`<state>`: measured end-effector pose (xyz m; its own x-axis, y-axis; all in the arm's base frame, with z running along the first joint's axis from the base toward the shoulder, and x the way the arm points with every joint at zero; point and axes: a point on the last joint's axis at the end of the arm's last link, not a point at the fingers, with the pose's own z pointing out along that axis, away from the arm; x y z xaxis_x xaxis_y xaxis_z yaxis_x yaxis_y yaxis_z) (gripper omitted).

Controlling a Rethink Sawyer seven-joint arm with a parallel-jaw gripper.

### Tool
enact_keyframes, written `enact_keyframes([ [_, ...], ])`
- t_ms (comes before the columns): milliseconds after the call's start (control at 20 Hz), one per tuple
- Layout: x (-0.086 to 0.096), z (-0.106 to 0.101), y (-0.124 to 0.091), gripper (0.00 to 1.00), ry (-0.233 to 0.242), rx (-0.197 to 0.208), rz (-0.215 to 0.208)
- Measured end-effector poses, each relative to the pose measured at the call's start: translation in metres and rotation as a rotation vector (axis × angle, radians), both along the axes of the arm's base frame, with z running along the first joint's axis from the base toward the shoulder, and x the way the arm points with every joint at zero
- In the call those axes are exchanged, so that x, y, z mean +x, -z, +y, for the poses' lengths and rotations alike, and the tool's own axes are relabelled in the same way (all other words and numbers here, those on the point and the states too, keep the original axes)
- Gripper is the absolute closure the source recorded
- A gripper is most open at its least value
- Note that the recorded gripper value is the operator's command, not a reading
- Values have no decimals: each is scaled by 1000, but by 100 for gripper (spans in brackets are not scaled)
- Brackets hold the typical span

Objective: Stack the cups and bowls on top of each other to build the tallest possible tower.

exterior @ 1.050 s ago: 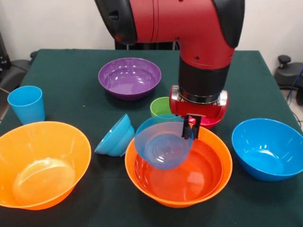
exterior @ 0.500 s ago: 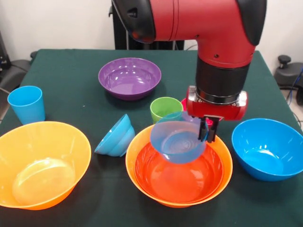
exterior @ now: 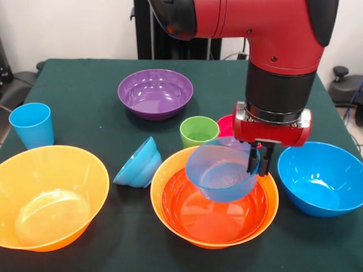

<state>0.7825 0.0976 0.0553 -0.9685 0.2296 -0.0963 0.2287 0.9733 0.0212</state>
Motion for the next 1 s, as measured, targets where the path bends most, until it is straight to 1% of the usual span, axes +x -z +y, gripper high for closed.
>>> enact_keyframes([
  [250, 11, -7, -4, 100, 17, -8, -22],
  [450, 14, -18, 0, 100, 38, -18, -21],
  [750, 10, -27, 8, 100, 48, -34, -7],
  [1000, 8, -31, 11, 100, 49, -48, -1],
])
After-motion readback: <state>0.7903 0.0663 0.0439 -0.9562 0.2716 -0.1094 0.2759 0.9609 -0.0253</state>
